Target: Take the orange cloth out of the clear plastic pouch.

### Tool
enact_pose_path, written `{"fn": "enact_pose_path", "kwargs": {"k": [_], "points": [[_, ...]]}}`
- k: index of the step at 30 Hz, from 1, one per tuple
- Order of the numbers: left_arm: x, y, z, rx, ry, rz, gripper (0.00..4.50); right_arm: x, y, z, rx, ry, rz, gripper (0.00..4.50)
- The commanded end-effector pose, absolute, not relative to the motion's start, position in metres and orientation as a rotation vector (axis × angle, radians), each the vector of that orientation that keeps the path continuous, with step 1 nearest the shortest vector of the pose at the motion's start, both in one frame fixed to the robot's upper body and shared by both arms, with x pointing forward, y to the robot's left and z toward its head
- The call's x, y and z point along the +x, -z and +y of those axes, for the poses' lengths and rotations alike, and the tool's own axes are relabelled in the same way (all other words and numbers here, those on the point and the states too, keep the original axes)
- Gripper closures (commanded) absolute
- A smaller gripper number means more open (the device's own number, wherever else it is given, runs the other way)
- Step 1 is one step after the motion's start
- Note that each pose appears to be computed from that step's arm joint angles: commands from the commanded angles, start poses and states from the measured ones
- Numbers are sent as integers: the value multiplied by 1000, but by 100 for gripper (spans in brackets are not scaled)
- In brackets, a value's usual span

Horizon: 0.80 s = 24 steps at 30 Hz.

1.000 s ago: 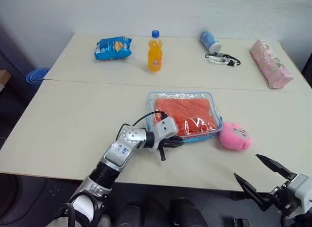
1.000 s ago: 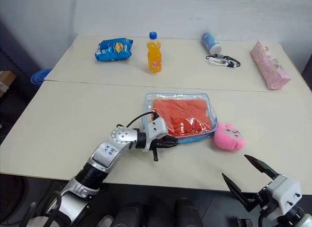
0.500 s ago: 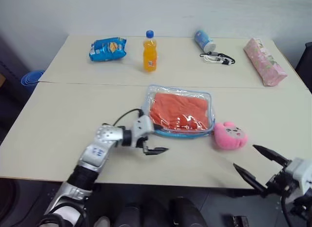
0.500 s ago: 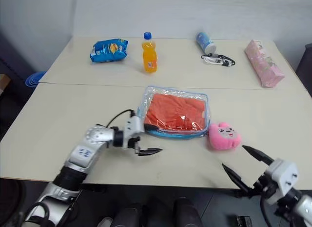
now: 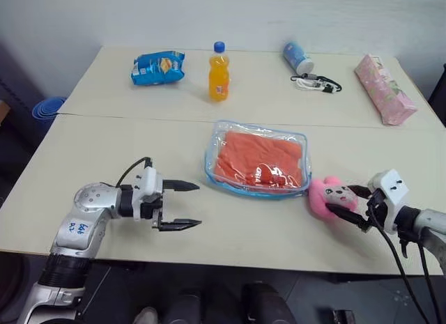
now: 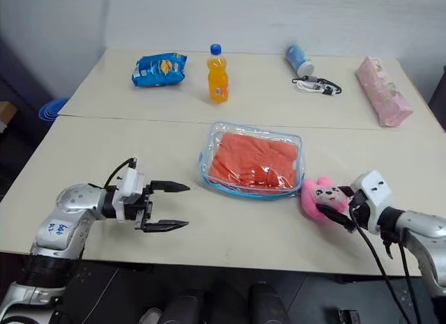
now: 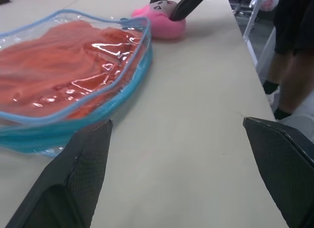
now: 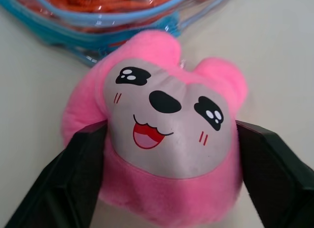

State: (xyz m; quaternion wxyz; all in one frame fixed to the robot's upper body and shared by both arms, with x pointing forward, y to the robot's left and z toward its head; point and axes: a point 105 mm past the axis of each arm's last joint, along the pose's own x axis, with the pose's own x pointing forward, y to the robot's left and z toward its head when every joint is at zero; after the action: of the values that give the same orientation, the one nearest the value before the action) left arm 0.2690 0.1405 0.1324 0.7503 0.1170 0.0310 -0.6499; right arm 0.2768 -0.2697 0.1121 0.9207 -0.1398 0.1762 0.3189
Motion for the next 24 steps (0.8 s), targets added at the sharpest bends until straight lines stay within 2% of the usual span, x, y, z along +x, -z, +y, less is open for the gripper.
{"fn": "enact_pose_path", "kwargs": {"k": [1, 7, 11, 17, 20, 24], "points": [[271, -144, 143, 254, 1381, 18, 0, 269, -116, -270, -285, -721, 337, 185], [272, -142, 143, 232, 1360, 29, 0, 261, -149, -269, -410, -771, 144, 373], [272, -142, 141, 228, 1356, 31, 0, 246, -164, -246, -454, -899, 72, 373], [263, -148, 131, 182, 1405, 8, 0, 221, -152, -200, -431, -1129, 107, 373], [261, -150, 128, 179, 1417, -16, 0, 226, -145, -181, -436, -1156, 88, 373], [260, -154, 123, 174, 1428, -32, 0, 248, -140, -161, -398, -1099, 32, 373]]}}
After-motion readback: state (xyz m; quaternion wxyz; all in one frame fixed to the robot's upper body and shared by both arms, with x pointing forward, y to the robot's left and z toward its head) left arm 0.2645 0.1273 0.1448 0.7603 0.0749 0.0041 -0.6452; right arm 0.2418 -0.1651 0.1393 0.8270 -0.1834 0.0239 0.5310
